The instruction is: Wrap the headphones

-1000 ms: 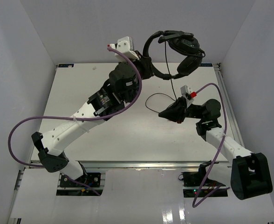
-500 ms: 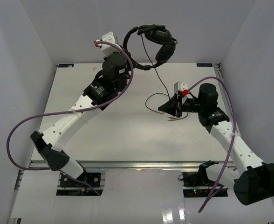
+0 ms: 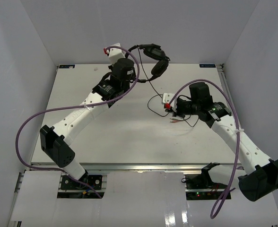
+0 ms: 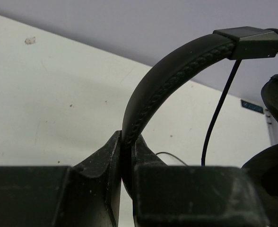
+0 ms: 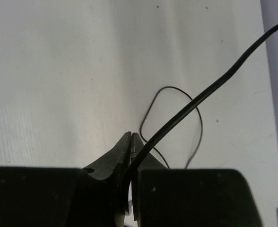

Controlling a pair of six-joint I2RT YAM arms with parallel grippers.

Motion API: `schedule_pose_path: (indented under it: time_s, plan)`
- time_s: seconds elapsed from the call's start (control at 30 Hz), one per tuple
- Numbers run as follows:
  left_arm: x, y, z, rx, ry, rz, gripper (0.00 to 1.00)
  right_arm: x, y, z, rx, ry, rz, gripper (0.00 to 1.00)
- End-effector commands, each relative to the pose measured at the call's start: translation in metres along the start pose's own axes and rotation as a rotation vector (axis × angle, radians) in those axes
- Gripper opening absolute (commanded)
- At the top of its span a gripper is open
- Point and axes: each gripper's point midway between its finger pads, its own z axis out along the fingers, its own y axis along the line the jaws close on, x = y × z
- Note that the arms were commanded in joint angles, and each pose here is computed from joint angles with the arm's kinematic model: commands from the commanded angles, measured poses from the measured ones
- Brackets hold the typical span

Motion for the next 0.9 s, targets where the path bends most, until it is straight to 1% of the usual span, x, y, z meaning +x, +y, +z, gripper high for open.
schedule_pose_path:
  time_s: [0.0, 0.07, 0.23, 0.27, 0.33, 0.4, 0.5, 0.7, 0.87]
  plan:
    - [0.021, 0.003, 0.009, 0.004, 0.045, -0.025, 0.0, -0.001, -0.027, -0.028, 0.126, 0.173, -0.277, 0.08]
    - [0.043, 0.005, 0.013, 0.008, 0.092, -0.011, 0.0, -0.001, -0.034, -0.034, 0.167, 0.228, -0.368, 0.08]
    - [0.087, 0.004, 0.015, 0.048, 0.209, 0.02, 0.0, -0.015, -0.053, -0.045, 0.294, 0.265, -0.513, 0.08]
    - [0.101, 0.005, 0.015, 0.051, 0.241, 0.04, 0.0, -0.022, -0.062, -0.05, 0.355, 0.268, -0.54, 0.08]
    - [0.123, 0.003, 0.013, 0.087, 0.308, 0.079, 0.0, -0.026, -0.072, -0.054, 0.419, 0.279, -0.59, 0.08]
    - [0.143, 0.003, 0.008, 0.11, 0.37, 0.117, 0.0, -0.026, -0.079, -0.058, 0.466, 0.297, -0.611, 0.08]
    - [0.171, 0.007, -0.001, 0.143, 0.448, 0.175, 0.0, -0.033, -0.089, -0.062, 0.525, 0.289, -0.626, 0.08]
    - [0.202, 0.009, -0.02, 0.253, 0.559, 0.274, 0.0, -0.029, -0.095, -0.058, 0.553, 0.311, -0.655, 0.08]
    - [0.225, 0.002, -0.04, 0.366, 0.65, 0.326, 0.0, -0.024, -0.097, -0.053, 0.557, 0.323, -0.657, 0.12]
